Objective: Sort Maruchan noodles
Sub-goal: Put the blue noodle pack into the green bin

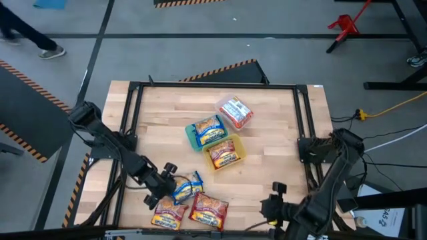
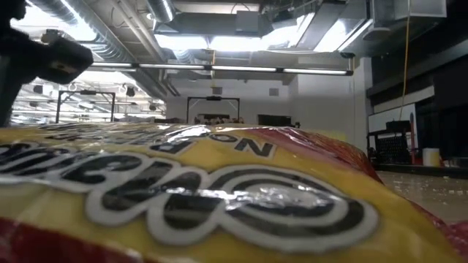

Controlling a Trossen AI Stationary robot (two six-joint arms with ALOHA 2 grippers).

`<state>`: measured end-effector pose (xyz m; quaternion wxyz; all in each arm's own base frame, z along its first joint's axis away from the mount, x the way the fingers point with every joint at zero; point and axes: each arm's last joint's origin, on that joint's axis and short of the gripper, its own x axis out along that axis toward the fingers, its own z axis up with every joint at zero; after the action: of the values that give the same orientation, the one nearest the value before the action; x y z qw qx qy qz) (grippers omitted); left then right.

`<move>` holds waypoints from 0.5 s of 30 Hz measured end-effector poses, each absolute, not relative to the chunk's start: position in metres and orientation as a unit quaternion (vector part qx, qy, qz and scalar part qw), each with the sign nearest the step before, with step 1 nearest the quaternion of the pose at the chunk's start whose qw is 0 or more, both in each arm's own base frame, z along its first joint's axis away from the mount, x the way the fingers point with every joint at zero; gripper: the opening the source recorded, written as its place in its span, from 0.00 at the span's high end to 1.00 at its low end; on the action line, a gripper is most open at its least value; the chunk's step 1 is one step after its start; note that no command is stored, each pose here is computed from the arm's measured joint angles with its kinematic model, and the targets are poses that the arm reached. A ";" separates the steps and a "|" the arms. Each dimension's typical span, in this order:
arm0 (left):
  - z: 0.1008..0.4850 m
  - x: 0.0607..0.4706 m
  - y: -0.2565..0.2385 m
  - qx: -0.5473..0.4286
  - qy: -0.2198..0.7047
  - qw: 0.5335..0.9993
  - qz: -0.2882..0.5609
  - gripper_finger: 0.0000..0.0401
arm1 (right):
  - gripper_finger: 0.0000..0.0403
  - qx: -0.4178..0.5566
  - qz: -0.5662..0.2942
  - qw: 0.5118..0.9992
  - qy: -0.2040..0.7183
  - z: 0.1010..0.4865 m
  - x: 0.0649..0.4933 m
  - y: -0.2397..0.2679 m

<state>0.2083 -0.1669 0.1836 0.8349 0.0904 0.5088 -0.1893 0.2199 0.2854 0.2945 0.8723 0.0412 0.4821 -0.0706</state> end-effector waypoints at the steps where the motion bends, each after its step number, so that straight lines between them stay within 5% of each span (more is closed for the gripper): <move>1: 0.179 0.209 -0.168 0.108 0.510 0.832 -0.190 0.56 | 0.65 0.041 -0.073 0.875 0.477 0.289 0.218 0.287; 15: 0.145 0.219 -0.174 0.276 0.501 0.806 -0.150 0.56 | 0.65 0.065 -0.089 0.886 0.451 0.259 0.220 0.289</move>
<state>0.2191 -0.1738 0.1449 0.8063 0.2764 0.5009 -0.1504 0.2202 0.2889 0.2592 0.8857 0.0646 0.4512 -0.0886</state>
